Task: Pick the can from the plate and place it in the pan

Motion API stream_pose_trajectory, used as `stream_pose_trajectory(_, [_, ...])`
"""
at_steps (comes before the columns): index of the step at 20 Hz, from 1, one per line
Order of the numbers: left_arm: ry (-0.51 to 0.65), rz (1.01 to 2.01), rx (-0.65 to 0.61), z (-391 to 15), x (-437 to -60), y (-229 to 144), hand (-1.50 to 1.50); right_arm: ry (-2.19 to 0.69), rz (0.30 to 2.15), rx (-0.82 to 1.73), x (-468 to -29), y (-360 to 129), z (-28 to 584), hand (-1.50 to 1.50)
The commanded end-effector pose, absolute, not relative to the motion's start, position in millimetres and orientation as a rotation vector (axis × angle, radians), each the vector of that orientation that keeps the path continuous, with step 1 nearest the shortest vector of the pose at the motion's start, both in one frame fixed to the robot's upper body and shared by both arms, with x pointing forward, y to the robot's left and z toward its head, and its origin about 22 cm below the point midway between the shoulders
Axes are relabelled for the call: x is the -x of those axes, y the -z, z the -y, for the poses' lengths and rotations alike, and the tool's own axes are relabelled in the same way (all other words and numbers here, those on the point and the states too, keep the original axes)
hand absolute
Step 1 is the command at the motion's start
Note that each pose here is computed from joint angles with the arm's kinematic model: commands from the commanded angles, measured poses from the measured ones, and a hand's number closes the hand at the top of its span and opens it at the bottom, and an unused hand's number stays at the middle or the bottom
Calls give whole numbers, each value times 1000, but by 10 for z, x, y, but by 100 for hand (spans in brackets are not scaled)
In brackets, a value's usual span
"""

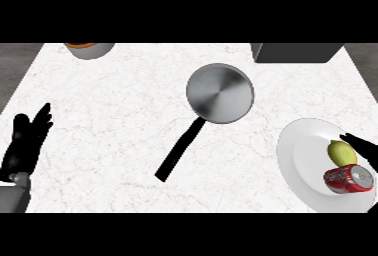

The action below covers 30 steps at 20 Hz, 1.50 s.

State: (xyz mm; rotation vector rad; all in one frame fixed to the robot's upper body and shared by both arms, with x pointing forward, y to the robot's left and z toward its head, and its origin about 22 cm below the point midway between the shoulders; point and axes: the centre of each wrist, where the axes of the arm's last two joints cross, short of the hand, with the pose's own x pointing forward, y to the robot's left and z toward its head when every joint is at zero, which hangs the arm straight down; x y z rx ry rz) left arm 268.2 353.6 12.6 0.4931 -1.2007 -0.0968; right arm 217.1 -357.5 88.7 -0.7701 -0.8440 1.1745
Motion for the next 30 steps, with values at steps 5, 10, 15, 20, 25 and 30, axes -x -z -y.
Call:
stream_pose_trajectory(5, [99, 1193, -507, -3587, -2705, -157, 0, -1179, 824, 768, -2360, -692, 3559, -150])
stream_pose_trajectory(10, [107, 1194, -500, -3509, -2542, -1, 0, -1168, 808, 770, -2204, -697, 3703, -150])
stream_pose_trajectory(15, [89, 1209, -499, -3688, -2718, -136, 0, -1179, 740, 761, -2243, -552, 3646, -150])
stream_pose_trajectory(20, [112, 1214, -503, -3615, -2747, 15, 0, -1231, 759, 779, -2350, -392, 3588, 150])
stream_pose_trajectory(25, [98, 1207, -481, -3492, -2697, -122, 0, -1292, 832, 911, -2305, -300, 3563, 150])
stream_pose_trajectory(30, [107, 1189, -497, -3528, -2520, -198, 0, -1246, 864, 916, -2451, -345, 3756, 150])
